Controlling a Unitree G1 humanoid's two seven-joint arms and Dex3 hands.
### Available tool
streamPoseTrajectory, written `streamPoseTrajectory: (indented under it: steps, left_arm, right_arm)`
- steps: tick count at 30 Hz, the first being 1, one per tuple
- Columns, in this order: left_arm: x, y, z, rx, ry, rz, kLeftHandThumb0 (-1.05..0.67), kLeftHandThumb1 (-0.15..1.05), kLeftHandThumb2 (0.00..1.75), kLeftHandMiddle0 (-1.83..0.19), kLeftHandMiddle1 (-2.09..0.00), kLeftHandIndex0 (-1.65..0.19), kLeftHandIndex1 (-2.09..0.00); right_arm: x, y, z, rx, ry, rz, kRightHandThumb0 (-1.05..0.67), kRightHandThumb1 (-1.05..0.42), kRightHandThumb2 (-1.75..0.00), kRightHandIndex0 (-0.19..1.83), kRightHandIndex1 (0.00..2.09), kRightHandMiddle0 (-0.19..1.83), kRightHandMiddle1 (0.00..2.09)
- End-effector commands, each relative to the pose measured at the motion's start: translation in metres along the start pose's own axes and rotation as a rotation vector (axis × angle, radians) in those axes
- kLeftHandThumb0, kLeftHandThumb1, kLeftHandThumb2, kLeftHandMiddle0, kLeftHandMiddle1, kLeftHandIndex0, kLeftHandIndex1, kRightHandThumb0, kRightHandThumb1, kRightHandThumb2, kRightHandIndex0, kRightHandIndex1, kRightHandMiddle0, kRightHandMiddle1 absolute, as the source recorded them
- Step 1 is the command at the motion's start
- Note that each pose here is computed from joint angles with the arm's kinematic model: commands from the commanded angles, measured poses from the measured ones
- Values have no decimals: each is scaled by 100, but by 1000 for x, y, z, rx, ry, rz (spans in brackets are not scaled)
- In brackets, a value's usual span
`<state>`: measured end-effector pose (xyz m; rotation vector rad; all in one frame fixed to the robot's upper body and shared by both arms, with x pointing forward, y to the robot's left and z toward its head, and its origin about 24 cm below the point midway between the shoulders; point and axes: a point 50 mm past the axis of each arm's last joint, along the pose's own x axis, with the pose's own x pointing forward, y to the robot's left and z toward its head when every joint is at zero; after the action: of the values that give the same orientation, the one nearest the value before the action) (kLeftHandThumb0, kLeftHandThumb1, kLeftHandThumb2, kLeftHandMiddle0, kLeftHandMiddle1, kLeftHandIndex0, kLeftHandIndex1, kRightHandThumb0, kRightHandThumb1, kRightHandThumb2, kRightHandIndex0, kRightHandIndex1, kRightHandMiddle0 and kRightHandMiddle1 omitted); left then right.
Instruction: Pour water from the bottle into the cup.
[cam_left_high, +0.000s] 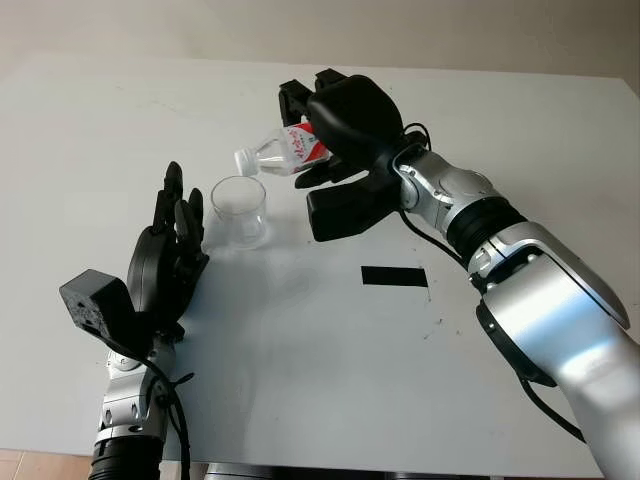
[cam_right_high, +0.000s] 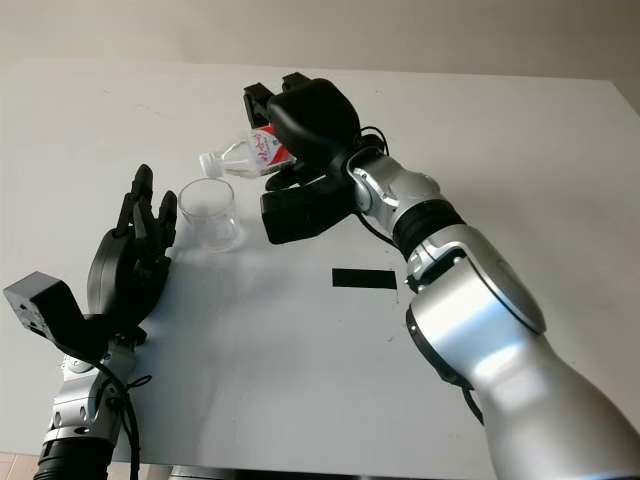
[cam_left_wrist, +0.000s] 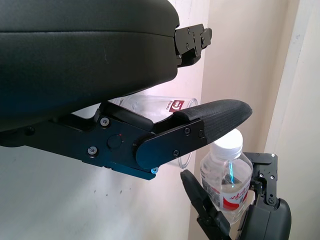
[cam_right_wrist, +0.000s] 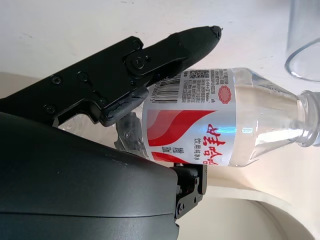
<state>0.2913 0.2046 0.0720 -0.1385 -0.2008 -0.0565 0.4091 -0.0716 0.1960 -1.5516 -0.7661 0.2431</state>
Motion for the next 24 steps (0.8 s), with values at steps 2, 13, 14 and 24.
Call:
streamPoseTrajectory:
  steps: [2,13,14,24]
  left_arm:
    - [-5,-1,-10,-5,42,5,-79,105,77,11,-5,17,-5]
    - [-5,-2,-10,-12,43,0,-78,105,78,12,-5,18,-5]
    - [-5,-1,-10,-10,44,1,-78,105,78,12,-5,18,-5]
    - [-4,0,-9,-6,40,-1,-78,105,78,11,-5,17,-5]
  right_arm:
    - [6,-15,0,-74,-49,-52,-27,-105,-21,108,209,29,209]
    - [4,-13,3,-216,-132,-76,-30,-105,-24,123,209,68,209]
    - [4,-12,4,-233,-139,-78,-30,-105,-22,124,209,68,209]
    - [3,-11,5,-275,-155,-99,-32,-105,-15,125,209,72,209]
